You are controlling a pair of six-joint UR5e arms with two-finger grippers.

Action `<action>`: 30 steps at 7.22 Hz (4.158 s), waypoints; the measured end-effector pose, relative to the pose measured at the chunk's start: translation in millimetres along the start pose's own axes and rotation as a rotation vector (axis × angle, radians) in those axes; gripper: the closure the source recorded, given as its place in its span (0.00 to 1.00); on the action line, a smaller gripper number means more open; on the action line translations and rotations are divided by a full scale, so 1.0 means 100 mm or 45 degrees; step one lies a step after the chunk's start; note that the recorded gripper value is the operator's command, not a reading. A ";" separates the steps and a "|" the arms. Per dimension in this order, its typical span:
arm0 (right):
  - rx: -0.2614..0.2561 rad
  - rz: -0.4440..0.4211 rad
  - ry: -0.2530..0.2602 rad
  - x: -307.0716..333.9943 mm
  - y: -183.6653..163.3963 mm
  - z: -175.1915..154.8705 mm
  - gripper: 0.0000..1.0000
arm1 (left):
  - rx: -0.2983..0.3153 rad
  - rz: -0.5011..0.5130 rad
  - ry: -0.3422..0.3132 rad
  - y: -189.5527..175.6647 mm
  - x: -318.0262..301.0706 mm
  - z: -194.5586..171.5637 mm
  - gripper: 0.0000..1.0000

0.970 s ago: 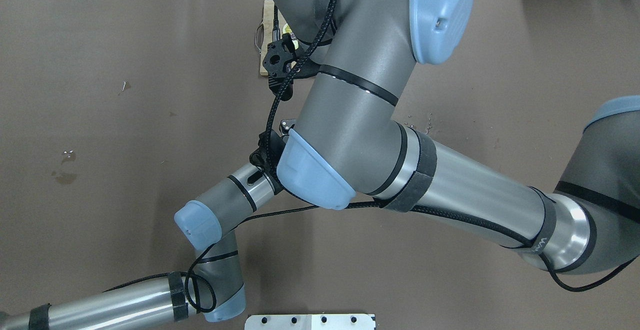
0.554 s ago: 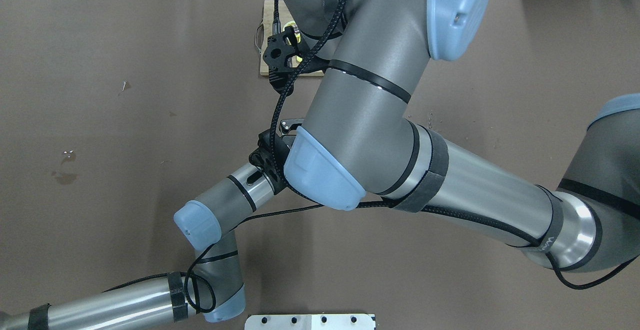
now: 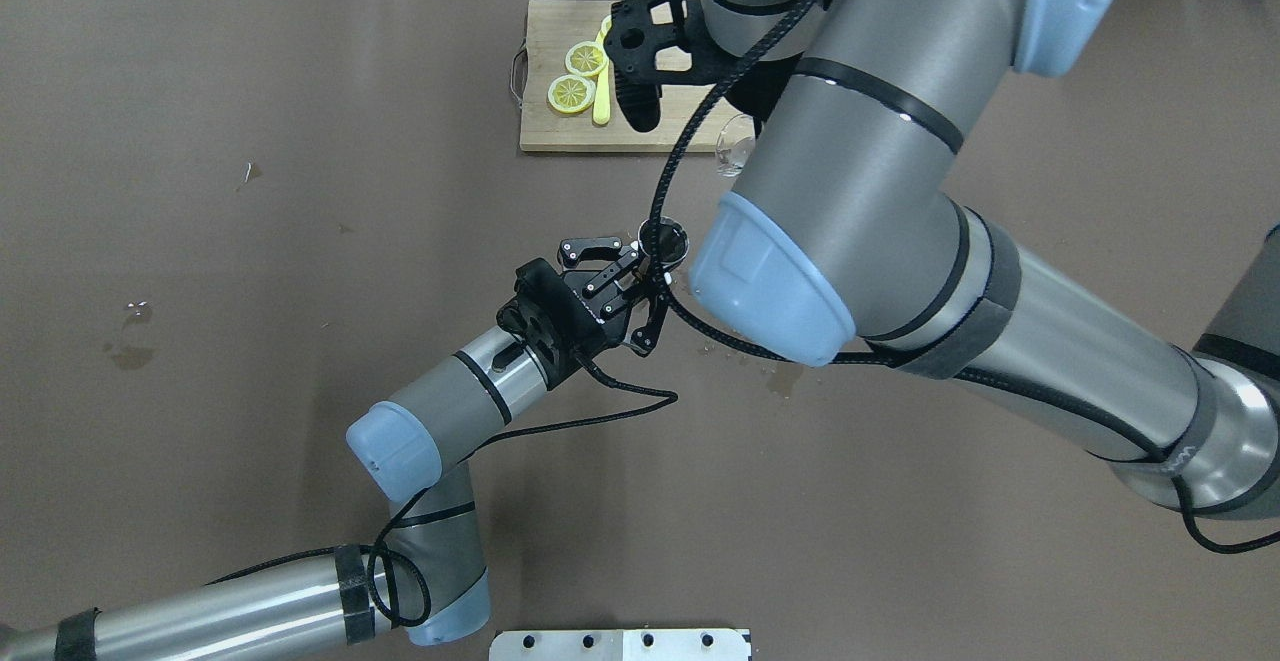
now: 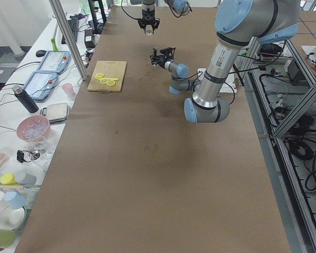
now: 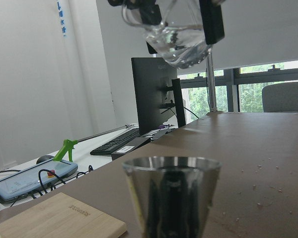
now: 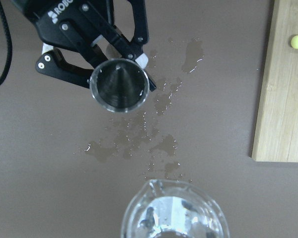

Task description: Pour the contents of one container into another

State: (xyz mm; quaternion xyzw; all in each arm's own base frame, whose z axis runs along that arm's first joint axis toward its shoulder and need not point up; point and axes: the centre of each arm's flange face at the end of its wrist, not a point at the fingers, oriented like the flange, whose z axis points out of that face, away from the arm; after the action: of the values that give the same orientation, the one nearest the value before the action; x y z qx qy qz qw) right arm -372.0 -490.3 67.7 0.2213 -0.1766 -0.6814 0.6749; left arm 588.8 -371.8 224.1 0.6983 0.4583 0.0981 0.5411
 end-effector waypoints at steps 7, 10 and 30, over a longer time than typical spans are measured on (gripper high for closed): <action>0.407 0.124 0.029 0.30 1.64 0.32 1.00 | 0.014 0.056 -0.108 -0.05 -0.70 -0.15 1.00; 0.529 0.179 0.035 0.30 2.07 0.52 1.00 | 0.027 0.102 -0.170 -0.19 -1.26 -0.15 1.00; 1.141 0.456 0.017 0.33 3.22 2.75 1.00 | -0.061 -0.078 -0.524 0.29 -3.24 -1.27 1.00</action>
State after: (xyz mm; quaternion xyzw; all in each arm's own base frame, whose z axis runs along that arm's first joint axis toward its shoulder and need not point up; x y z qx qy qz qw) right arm -249.1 -547.6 470.2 0.4608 -0.4840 -0.4097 0.6209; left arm 342.2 -528.5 415.6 0.6763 0.3567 -0.0521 0.6424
